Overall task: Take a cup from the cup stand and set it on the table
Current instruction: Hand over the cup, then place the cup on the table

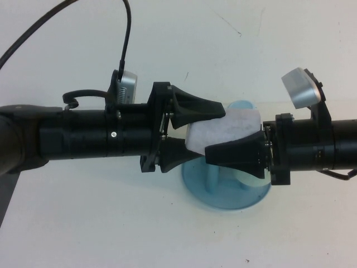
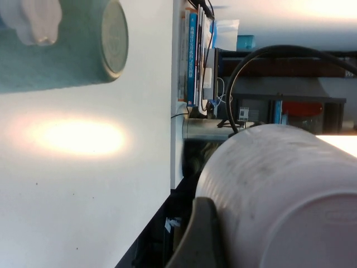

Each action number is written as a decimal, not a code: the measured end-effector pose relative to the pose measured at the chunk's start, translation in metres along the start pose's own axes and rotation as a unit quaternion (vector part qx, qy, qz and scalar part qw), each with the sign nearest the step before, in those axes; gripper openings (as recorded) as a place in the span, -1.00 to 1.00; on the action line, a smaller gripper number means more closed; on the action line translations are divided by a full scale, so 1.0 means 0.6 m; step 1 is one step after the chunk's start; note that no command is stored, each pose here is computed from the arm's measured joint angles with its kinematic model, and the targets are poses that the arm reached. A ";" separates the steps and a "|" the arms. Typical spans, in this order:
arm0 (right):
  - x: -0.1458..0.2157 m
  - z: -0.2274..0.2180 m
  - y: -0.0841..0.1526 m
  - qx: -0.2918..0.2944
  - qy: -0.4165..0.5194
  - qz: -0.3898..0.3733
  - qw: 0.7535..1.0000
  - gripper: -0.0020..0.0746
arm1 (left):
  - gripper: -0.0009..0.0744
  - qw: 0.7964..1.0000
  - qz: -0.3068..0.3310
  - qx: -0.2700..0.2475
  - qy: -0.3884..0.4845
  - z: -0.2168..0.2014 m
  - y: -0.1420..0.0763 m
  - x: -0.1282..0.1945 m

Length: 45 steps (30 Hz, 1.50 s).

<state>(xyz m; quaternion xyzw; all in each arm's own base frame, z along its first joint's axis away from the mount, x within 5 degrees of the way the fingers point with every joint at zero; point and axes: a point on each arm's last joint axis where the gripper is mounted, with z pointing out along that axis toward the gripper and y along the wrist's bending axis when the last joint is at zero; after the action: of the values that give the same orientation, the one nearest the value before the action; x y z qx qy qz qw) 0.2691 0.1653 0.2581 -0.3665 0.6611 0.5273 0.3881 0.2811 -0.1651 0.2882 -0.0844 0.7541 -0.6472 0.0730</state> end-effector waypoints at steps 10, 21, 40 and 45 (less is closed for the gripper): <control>-0.007 0.000 0.005 -0.014 -0.016 0.014 1.000 -0.73 | 0.75 0.996 0.089 -0.005 0.022 0.000 -0.008 0.001; -0.029 -0.060 0.078 0.061 0.110 -0.040 0.991 -0.78 | 0.22 0.991 0.128 0.026 -0.010 -0.062 -0.016 -0.036; 0.018 -0.174 0.019 0.345 0.527 0.095 0.771 -0.80 | -0.97 0.851 0.445 -0.235 -0.154 -0.188 -0.081 0.071; 0.026 -0.170 -0.047 0.376 0.576 0.100 0.719 -0.80 | -0.98 0.804 0.471 -0.260 -0.255 -0.232 -0.060 0.148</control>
<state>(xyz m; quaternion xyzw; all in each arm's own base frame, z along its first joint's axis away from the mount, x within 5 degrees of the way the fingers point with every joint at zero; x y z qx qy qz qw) 0.2748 0.0591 0.2470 -0.3554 0.9336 -0.0421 -0.0165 0.1651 -0.0561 0.3449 0.1032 0.7956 -0.2678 0.5335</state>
